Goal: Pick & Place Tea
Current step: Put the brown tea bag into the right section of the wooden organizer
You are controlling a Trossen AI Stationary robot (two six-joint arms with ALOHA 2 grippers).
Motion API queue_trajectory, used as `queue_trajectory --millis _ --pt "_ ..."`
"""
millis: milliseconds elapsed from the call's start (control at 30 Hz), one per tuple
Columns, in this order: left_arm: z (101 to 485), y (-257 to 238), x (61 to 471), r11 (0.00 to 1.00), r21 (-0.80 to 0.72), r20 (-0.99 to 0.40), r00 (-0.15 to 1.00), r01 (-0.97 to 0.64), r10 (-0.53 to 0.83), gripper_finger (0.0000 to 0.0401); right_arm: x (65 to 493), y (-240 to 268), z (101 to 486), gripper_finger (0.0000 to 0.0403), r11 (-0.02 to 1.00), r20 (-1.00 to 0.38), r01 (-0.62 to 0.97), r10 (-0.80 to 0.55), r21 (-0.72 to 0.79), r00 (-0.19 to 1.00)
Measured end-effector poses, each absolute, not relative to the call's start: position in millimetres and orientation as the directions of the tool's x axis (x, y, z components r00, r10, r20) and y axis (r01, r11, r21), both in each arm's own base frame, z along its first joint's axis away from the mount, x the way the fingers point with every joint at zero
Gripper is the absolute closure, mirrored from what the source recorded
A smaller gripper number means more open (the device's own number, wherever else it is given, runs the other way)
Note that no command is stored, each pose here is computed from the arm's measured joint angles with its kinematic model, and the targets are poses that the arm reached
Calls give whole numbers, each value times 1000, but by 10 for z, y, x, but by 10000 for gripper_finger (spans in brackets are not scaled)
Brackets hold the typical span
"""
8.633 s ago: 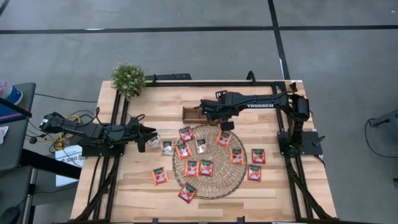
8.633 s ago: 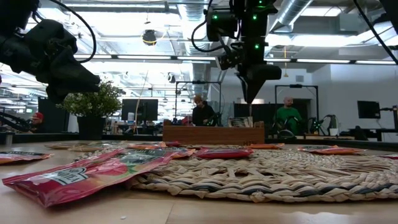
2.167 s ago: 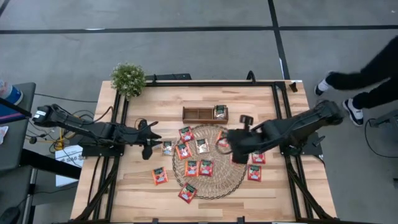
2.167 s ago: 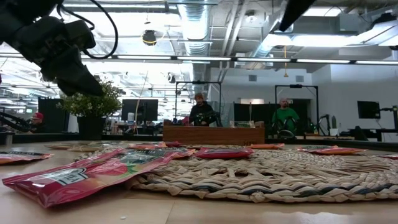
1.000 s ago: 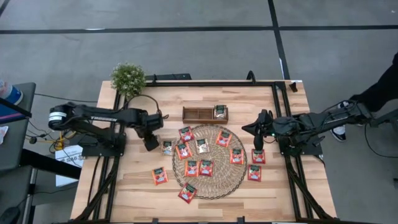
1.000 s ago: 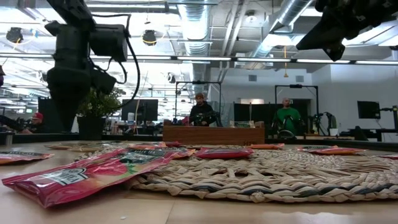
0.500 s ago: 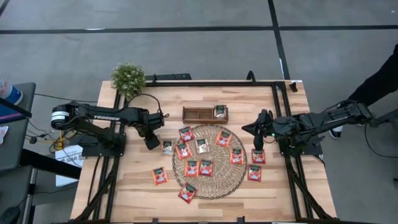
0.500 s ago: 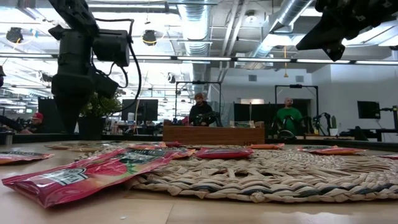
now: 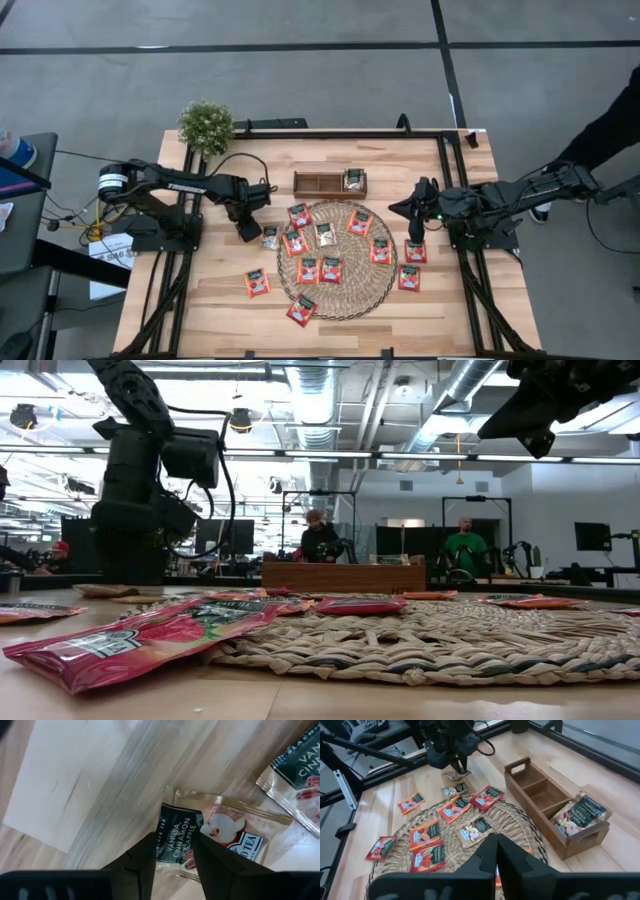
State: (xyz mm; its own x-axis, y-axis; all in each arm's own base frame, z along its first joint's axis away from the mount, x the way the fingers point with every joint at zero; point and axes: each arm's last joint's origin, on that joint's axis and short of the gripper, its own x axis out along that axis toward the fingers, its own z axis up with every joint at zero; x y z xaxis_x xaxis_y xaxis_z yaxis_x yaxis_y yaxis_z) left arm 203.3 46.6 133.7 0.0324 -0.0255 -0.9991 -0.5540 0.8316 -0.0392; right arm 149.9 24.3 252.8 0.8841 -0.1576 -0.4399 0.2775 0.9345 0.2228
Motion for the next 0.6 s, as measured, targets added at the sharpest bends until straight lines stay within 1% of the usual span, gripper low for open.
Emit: queue_trajectory --millis 100,167,400,600 --pt "1334 468 2042 836 -46 -999 45 -547 -26 286 1499 243 2528 403 935 -440 277 -157 223 884" --pt "1333 469 2044 837 -47 -999 47 -546 -26 299 1499 243 2528 403 935 -440 277 -156 223 884" --pt "1330 471 2058 837 -51 -998 60 -545 -22 390 1499 244 2529 403 935 -440 275 -154 224 885" --pt "1350 477 2060 824 -29 -999 43 -566 -6 399 1499 244 2529 403 935 -440 275 -154 224 885"
